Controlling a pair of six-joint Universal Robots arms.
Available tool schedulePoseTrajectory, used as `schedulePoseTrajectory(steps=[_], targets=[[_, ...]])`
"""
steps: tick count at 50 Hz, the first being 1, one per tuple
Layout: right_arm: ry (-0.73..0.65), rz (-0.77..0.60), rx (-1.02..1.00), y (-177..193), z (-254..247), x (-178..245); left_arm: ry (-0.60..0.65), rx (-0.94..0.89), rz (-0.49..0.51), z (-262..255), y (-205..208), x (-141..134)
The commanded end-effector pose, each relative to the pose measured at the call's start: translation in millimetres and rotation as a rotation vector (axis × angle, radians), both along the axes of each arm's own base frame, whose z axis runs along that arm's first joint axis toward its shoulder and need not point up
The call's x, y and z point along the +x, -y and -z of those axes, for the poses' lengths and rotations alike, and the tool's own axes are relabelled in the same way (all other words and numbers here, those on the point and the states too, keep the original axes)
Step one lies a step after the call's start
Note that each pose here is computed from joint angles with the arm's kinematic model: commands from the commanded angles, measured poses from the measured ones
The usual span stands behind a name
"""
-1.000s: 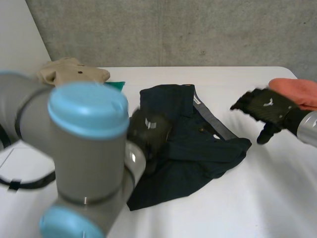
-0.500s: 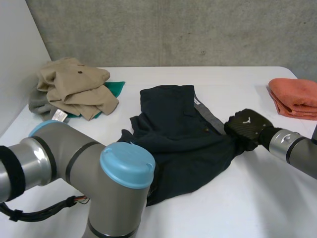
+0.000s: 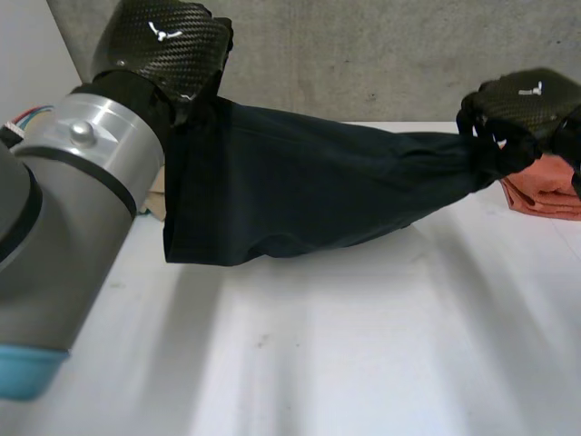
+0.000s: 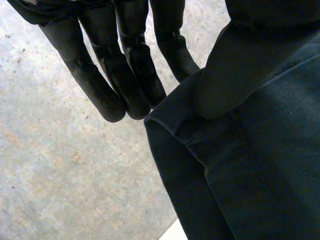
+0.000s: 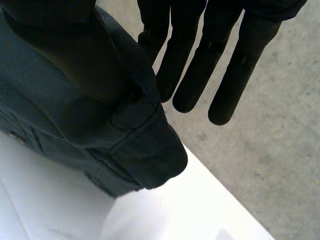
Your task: Fold the laundry.
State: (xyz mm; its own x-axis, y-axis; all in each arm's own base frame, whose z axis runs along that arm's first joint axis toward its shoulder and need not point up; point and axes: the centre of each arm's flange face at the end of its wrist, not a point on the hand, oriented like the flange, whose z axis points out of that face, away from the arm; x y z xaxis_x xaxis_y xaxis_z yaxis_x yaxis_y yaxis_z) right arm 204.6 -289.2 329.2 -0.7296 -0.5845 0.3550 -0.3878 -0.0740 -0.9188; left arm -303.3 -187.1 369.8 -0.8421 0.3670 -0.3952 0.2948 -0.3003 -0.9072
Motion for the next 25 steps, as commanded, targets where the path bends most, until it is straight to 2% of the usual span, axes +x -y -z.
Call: schedulePoseTrajectory(steps=[1, 7, 10, 12, 14, 15, 18, 19, 23, 25], targets=[[-0.012, -0.040, 0.024, -2.7, -4.9, 22.5, 0.005, 0.113, -0.002, 23.5, 32.2, -6.8], [-0.150, -0.022, 0.115, 20.4, 40.3, 38.0, 0.007, 0.156, -0.044, 51.8, 87.8, -17.1], [-0.186, 0.000, 0.072, 33.5, 44.2, 43.9, -0.017, 0.134, -0.046, 51.0, 108.1, -22.1], [-0.165, 0.032, -0.038, 50.9, 35.8, 55.1, -0.066, 0.066, -0.035, 34.5, 127.6, -24.9], [-0.105, 0.067, -0.157, 65.4, 18.0, 62.2, -0.118, -0.016, -0.019, 10.7, 136.6, -25.1], [-0.024, 0.098, -0.291, 78.1, -4.8, 67.8, -0.184, -0.128, 0.002, -19.4, 142.4, -24.8], [0.148, 0.132, -0.512, 89.5, -52.8, 71.3, -0.296, -0.316, 0.038, -69.5, 140.7, -22.3], [0.257, 0.131, -0.644, 91.2, -80.8, 73.2, -0.359, -0.416, 0.058, -94.2, 136.9, -19.8], [0.411, 0.100, -0.831, 86.5, -114.6, 76.4, -0.424, -0.519, 0.081, -122.1, 126.8, -15.2], [0.409, 0.099, -0.834, 83.4, -116.7, 75.5, -0.419, -0.500, 0.085, -120.2, 125.0, -15.2]])
